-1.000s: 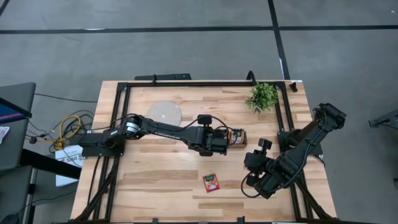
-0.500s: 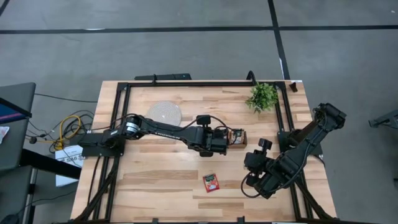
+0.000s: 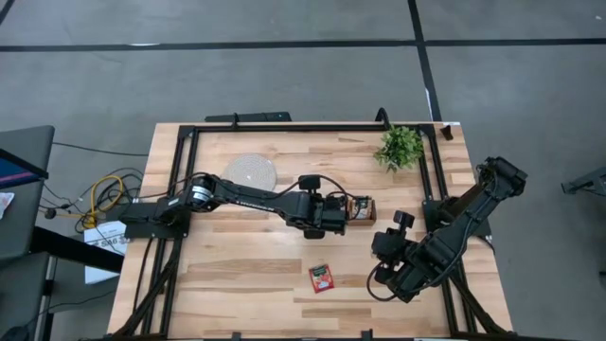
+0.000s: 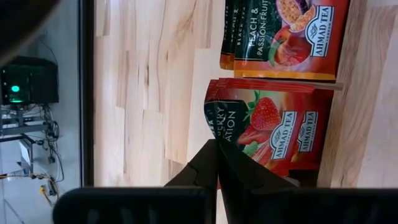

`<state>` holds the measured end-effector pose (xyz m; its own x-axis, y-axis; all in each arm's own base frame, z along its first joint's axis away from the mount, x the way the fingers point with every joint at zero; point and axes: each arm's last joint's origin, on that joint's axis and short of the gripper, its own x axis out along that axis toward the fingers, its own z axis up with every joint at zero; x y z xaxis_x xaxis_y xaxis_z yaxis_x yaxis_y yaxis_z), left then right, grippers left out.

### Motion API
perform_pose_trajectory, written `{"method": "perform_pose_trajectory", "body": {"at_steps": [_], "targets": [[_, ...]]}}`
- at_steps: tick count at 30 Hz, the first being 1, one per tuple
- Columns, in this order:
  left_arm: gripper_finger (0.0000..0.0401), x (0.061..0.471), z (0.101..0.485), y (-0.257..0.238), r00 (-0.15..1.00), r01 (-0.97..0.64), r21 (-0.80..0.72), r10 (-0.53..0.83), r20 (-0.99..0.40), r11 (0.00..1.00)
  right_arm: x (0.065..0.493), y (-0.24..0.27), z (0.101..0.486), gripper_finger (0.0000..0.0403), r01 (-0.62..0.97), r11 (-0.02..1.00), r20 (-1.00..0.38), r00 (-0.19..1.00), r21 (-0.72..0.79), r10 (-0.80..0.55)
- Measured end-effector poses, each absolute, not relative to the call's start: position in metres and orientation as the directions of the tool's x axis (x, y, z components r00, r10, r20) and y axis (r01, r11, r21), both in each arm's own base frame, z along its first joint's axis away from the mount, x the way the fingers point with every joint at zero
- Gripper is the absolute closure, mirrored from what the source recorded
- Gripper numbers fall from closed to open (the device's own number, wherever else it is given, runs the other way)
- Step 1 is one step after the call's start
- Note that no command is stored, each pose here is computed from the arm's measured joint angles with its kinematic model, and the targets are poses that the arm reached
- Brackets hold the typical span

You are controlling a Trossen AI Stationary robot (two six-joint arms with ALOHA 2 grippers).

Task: Pick & Place Tea
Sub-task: Put the red tea bag into the left section of the wooden organizer

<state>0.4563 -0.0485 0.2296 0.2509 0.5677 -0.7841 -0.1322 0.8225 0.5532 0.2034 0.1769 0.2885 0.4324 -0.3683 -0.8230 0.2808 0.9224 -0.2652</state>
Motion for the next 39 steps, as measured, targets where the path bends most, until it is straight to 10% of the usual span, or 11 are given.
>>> {"method": "perform_pose_trajectory", "body": {"at_steps": [21, 39], "targets": [[0.0299, 0.455, 0.229, -0.044, 0.233, -0.125, 0.556, 0.569, -0.788, 0.821, 0.204, 0.177, 0.288, 0.0327, 0.283, 0.924, -0.823, 0.436, -0.258, -0.363], [0.0291, 0.450, 0.246, -0.065, 0.308, -0.116, 0.524, 0.532, -0.789, 0.844, 0.204, 0.178, 0.288, 0.0327, 0.283, 0.925, -0.823, 0.439, -0.253, -0.360]]}}
